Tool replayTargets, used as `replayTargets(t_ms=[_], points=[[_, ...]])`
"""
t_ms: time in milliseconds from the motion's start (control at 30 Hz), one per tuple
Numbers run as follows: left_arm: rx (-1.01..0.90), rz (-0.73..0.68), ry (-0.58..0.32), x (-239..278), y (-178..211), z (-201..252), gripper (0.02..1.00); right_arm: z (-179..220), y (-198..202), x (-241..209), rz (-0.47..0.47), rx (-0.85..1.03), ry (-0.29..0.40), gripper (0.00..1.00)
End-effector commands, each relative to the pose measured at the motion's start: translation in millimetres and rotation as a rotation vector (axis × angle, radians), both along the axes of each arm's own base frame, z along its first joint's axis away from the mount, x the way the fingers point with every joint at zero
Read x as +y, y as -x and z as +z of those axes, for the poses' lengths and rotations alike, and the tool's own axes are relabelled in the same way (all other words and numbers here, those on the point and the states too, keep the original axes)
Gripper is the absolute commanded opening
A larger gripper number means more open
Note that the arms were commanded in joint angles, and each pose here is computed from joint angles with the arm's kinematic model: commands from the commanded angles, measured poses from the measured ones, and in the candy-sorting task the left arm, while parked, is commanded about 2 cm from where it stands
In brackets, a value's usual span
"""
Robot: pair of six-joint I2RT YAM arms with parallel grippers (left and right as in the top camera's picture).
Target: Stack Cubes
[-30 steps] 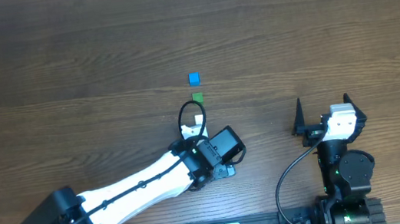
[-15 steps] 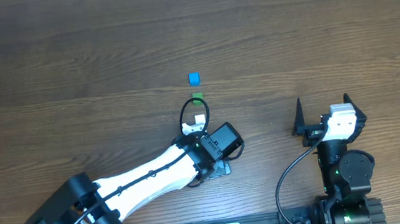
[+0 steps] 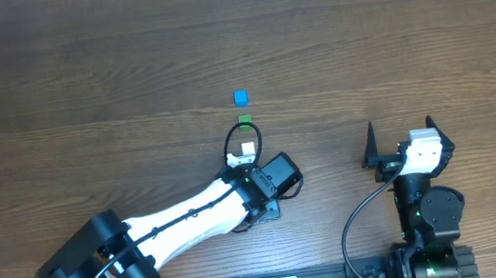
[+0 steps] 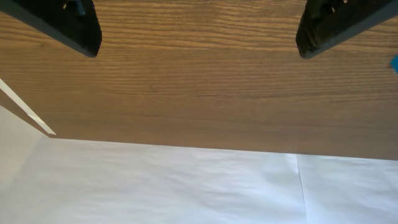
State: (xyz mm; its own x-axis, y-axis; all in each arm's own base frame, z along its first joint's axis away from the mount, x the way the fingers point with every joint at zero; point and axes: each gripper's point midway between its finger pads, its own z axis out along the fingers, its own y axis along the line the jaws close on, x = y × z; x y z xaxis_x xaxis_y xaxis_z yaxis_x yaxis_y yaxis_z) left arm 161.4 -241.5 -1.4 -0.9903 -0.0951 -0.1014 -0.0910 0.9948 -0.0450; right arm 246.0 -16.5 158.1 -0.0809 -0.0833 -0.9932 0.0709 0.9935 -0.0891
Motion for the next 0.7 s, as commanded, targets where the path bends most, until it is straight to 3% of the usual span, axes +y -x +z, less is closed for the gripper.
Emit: replayTargets(t_ms=[33,700], points=[[0.004,-0.004,-0.038,7.0,-0.9,-8.5,0.590,-1.2,0.1,2.0,0.010,-0.001,0.004,0.991],[0.000,-0.032,0.001,-3.0,-3.1,-9.1,0.492,-1.2,0.1,2.0,0.010,-0.001,0.004,0.993]])
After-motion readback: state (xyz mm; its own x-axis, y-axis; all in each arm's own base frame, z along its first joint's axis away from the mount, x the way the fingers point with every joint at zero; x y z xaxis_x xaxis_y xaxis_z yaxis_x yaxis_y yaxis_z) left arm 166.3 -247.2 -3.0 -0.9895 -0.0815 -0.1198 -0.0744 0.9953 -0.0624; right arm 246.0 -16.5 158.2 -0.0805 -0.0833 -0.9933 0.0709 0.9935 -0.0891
